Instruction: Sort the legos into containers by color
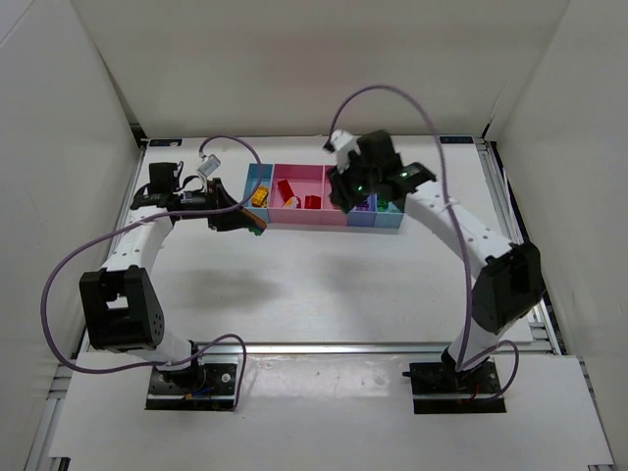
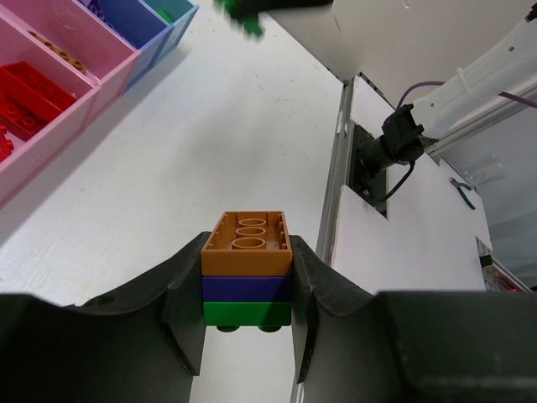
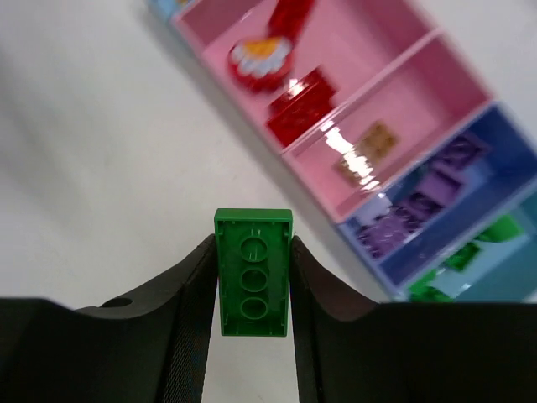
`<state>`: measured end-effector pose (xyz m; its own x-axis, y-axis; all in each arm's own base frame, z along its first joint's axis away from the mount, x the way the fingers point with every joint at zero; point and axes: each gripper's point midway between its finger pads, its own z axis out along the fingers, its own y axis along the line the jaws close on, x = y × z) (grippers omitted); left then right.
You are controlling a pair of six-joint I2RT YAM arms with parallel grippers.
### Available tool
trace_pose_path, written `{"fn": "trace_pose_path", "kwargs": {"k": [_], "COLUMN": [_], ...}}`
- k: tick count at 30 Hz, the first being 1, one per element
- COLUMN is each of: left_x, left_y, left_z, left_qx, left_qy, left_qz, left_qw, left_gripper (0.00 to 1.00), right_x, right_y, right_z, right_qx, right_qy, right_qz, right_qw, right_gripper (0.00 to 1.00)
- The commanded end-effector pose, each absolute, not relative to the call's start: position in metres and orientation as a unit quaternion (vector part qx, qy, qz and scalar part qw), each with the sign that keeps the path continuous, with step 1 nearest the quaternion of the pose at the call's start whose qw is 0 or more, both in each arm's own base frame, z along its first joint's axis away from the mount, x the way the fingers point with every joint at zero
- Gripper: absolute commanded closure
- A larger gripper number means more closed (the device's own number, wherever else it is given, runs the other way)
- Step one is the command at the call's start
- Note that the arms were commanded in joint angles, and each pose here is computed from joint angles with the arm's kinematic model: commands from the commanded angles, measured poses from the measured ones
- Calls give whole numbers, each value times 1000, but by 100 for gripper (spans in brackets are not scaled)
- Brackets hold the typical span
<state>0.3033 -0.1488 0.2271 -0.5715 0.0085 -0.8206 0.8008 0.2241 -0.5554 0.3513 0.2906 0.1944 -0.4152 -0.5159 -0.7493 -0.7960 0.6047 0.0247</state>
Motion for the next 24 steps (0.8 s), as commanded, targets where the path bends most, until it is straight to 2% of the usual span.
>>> {"fn": "trace_pose_path", "kwargs": {"k": [1,7,10,18,21,22,24], "left_x": [306,310,313,316,316,316,317], "left_y": [-154,-160,-161,-161,-161,-161,-161], "left_z": [252,257,259,258,256,255,254], "left_qx": [326,337,341,339,337,336,337], "left_qy": [669,667,665,668,669,669,669], "left_qz": [-547,-541,-540,-540,-540,-541,-539], "left_qw": [383,385,387,385,383,383,384], "left_gripper": [81,81,81,81,81,81,81], "right_x": [383,457,476,493,493,493,495], "right_y": [254,182,163,158,158,158,156], "right_z": [230,205,186,158,141,139,133], "right_qx": [-307,-203,-179,-160,-161,-163,-164], "right_qy": [845,882,893,904,910,911,912], "right_qz": [203,164,167,181,180,178,174], "right_qw": [388,392,378,352,336,335,333], "right_gripper": [100,99,99,95,87,73,58]}}
